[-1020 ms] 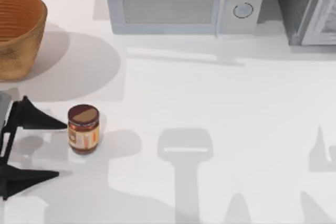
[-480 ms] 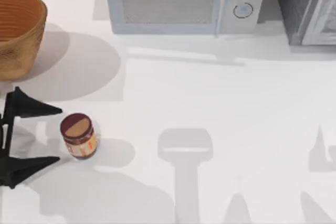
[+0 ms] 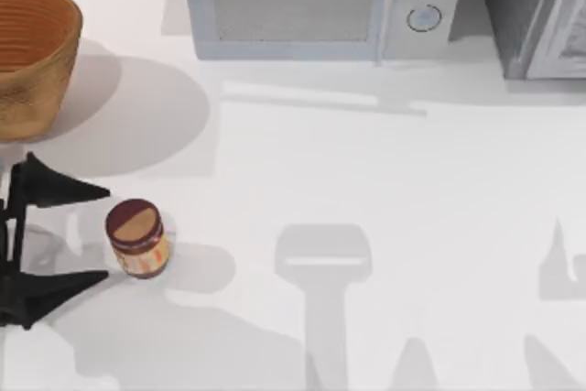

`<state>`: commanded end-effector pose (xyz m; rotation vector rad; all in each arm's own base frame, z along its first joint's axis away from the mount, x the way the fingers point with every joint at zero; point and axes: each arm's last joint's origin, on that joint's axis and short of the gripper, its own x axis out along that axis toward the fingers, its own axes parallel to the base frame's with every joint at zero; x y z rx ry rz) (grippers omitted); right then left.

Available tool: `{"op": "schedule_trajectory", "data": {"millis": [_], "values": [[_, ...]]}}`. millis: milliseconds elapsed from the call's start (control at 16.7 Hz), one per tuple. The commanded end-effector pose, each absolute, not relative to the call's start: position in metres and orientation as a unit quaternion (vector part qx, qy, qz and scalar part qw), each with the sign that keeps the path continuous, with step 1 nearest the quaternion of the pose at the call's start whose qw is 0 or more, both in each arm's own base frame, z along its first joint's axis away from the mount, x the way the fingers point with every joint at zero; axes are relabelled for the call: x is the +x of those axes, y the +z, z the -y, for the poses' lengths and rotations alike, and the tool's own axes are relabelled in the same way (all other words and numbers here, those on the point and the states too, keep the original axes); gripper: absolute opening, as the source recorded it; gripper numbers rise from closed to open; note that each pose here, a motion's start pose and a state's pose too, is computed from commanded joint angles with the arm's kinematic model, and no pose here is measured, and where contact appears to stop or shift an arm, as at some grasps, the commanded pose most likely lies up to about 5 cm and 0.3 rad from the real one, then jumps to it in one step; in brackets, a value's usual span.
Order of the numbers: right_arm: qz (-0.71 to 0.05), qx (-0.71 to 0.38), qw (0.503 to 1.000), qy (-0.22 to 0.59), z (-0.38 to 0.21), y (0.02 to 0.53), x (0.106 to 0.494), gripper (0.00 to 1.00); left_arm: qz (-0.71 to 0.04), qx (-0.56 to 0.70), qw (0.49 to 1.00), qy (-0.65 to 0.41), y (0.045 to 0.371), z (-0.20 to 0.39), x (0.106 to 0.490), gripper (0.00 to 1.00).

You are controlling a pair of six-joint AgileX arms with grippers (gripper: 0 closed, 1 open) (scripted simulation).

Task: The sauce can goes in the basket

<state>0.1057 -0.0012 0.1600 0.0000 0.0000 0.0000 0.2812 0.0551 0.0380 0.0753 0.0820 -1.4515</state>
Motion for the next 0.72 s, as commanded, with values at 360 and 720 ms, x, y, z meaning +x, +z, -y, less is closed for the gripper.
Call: {"op": "schedule_trajectory", "data": {"millis": [360,720], "values": [[0.0,0.0,1.0,0.0,0.001,0.16,0.106,1.0,-0.039,0.034,0.749,-0.661,0.024,-0.031,0.282,1.0],[0.0,0.0,1.0,0.0,0.001,0.16,0.106,1.0,-0.037,0.033,0.748,-0.662,0.015,-0.012,0.286,1.0]]}}
